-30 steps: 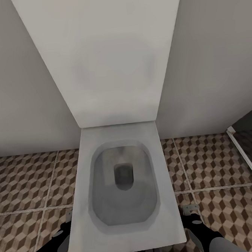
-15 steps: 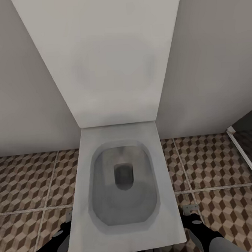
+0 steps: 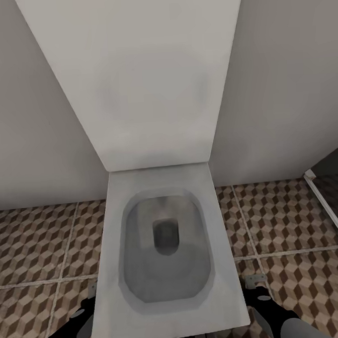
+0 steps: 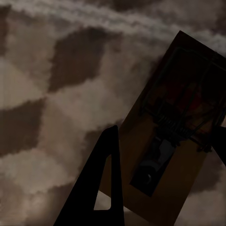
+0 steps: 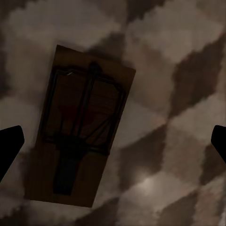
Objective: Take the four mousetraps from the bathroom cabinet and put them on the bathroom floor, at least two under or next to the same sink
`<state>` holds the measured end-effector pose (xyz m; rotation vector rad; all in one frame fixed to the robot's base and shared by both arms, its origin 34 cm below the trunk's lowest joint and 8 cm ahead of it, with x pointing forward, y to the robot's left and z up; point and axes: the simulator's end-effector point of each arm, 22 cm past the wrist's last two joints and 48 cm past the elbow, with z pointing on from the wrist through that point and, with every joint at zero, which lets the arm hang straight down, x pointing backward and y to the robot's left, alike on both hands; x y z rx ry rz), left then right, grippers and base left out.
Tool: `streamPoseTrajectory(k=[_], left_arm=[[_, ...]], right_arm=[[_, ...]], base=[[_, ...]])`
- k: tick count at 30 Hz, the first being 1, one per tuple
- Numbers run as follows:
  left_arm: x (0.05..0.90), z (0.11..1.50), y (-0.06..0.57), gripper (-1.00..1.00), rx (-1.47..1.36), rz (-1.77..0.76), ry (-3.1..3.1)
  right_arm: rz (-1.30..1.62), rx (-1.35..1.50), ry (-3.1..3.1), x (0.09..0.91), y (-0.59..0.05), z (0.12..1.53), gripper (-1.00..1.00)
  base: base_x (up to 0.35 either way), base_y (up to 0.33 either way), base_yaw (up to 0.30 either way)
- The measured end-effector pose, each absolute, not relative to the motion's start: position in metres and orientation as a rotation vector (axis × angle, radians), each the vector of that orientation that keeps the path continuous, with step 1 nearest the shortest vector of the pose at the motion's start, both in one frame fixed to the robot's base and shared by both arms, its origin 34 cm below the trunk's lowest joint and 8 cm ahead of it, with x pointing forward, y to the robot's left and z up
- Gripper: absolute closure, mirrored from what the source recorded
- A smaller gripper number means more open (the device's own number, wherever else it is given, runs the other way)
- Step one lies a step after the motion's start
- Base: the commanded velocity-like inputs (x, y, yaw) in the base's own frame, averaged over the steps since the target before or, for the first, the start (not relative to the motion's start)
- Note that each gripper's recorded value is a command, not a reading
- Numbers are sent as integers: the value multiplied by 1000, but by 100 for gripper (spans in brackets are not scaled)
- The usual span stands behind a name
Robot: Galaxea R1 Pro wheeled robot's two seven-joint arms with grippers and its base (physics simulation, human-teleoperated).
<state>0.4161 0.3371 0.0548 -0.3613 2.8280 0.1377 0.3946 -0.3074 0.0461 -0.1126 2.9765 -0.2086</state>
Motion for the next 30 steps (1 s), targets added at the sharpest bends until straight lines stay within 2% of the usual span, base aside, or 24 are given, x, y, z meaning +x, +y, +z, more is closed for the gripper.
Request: streamPoseTrajectory(k=[30], left_arm=[[395,53,356,100,-385,224,2871]], right_arm=[[-209,-112,2975,395,-308,46,-100]], base=[[0,0,0]])
